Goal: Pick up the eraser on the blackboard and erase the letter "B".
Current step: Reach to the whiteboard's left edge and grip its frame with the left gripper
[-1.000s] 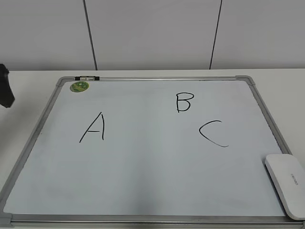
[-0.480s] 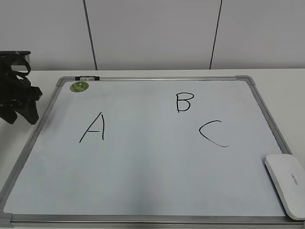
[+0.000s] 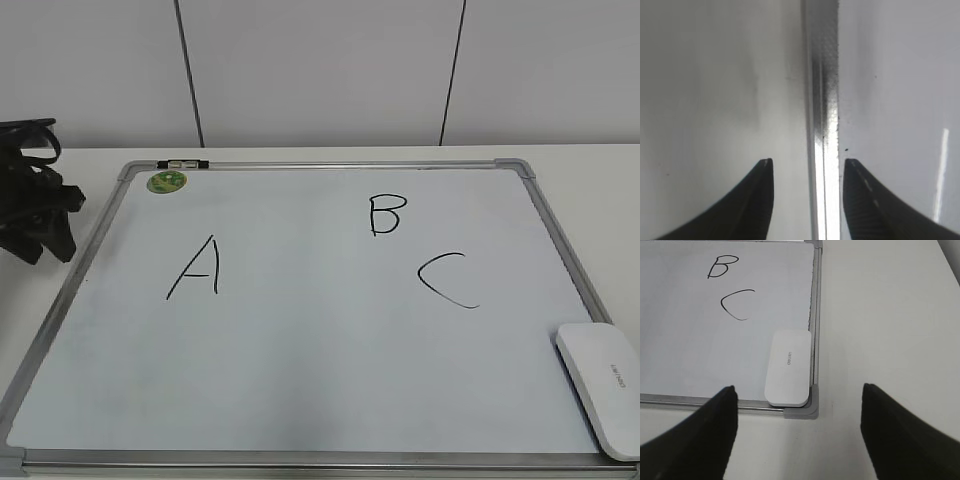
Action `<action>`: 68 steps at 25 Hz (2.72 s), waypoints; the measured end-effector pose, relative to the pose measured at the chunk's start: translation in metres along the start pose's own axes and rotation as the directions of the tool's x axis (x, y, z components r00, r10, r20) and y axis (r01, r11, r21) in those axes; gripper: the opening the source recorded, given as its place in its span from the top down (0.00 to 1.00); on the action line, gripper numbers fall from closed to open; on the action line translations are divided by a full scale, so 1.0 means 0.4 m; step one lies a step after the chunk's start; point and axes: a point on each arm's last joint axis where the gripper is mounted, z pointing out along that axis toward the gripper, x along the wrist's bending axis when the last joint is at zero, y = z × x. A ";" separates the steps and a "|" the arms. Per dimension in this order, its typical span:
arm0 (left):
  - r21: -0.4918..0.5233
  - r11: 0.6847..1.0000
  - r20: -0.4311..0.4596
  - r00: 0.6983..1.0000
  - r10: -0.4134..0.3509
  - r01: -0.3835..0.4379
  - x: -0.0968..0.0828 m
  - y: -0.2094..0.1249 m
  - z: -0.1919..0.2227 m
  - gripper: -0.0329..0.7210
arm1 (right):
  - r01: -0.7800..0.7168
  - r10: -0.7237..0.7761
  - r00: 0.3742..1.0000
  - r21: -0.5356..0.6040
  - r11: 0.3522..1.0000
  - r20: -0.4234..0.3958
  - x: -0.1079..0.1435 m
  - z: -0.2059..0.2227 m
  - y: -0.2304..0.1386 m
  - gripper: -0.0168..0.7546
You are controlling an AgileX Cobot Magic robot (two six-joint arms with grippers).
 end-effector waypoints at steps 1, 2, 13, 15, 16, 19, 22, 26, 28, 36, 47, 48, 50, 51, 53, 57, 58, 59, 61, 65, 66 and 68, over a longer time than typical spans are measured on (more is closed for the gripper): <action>0.005 1.000 0.004 1.000 -0.001 0.001 0.000 0.001 0.009 0.53 | 0.000 0.000 1.000 0.000 1.000 0.000 0.000 0.000 0.000 0.22; 0.005 1.000 0.007 1.000 -0.003 0.003 0.000 0.002 0.013 0.53 | 0.000 0.000 1.000 0.000 1.000 0.000 0.000 0.000 0.000 0.22; -0.011 1.000 0.009 1.000 -0.006 0.006 0.004 0.010 0.039 0.54 | 0.000 0.000 1.000 0.000 1.000 0.000 0.000 0.000 0.000 0.22; -0.010 1.000 0.008 1.000 -0.007 0.007 0.005 0.012 0.048 0.54 | 0.000 0.000 1.000 0.000 1.000 0.000 0.000 0.000 0.000 0.22; -0.014 1.000 0.007 1.000 -0.008 0.008 0.006 0.013 0.052 0.54 | 0.000 0.000 1.000 0.000 1.000 0.000 0.000 0.000 0.000 0.22; -0.007 1.000 0.007 1.000 -0.010 0.010 0.008 0.014 0.066 0.54 | 0.000 0.000 1.000 0.000 1.000 0.000 0.000 0.000 0.000 0.22; 0.008 1.000 0.009 1.000 -0.014 0.014 0.010 0.013 0.083 0.54 | 0.000 0.000 1.000 0.000 1.000 0.000 0.000 0.000 0.000 0.22; 0.017 1.000 0.011 1.000 -0.018 0.018 0.012 0.013 0.097 0.56 | 0.000 0.000 1.000 0.000 1.000 0.000 0.000 0.000 0.000 0.22; 0.015 1.000 0.015 1.000 -0.021 0.020 0.011 0.015 0.096 0.61 | 0.000 0.000 1.000 0.000 1.000 0.000 0.000 0.000 0.000 0.22; 0.015 1.000 0.022 0.999 -0.026 0.026 0.009 0.015 0.095 0.79 | 0.000 0.000 1.000 0.000 1.000 0.000 0.000 0.000 0.000 0.22; 0.016 0.999 0.031 0.999 -0.033 0.033 0.007 0.016 0.095 0.94 | -0.004 0.004 1.000 -0.016 1.000 -0.008 0.002 -0.004 0.005 0.22; 0.016 0.999 0.031 0.999 -0.033 0.033 0.007 0.016 0.095 0.94 | -0.007 0.006 1.000 -0.048 0.999 -0.013 0.003 -0.014 0.016 0.22; 0.016 0.999 0.031 0.999 -0.033 0.033 0.007 0.016 0.095 0.94 | -0.010 0.008 1.000 -0.110 0.994 -0.015 0.003 -0.037 0.043 0.22; 0.016 0.999 0.031 0.999 -0.033 0.033 0.007 0.016 0.095 0.94 | -0.004 0.002 1.000 -0.118 0.993 -0.014 0.002 -0.048 0.062 0.22; 0.016 0.999 0.031 0.999 -0.033 0.033 0.007 0.016 0.095 0.94 | 0.020 -0.021 1.000 -0.054 0.998 -0.017 0.000 -0.045 0.108 0.22; 0.017 0.999 0.032 0.999 -0.033 0.033 0.007 0.015 0.095 0.94 | -0.041 0.048 0.993 0.076 0.996 -0.104 0.011 -0.018 0.227 0.22; 0.017 0.999 0.032 0.999 -0.033 0.033 0.007 0.015 0.095 0.94 | -0.061 0.074 0.987 0.093 0.994 -0.140 0.017 -0.008 0.259 0.22; 0.017 0.999 0.032 0.999 -0.033 0.033 0.007 0.015 0.095 0.94 | -0.079 0.098 0.981 0.114 0.990 -0.168 0.023 0.007 0.285 0.22; 0.016 0.999 0.033 0.999 -0.035 0.034 0.006 0.016 0.095 0.94 | -0.096 0.126 0.974 0.156 0.983 -0.191 0.026 0.036 0.322 0.23; 0.018 0.999 0.035 0.999 -0.036 0.035 0.006 0.015 0.095 0.94 | -0.057 0.131 0.971 0.338 0.940 -0.200 0.026 0.125 0.335 0.23; 0.018 0.999 0.037 0.999 -0.037 0.037 0.006 0.015 0.095 0.94 | -0.049 0.136 0.970 0.388 0.920 -0.201 0.026 0.146 0.334 0.23; 0.018 0.999 0.037 0.999 -0.037 0.037 0.006 0.015 0.095 0.94 | -0.034 0.137 0.972 0.463 0.886 -0.191 0.023 0.183 0.331 0.23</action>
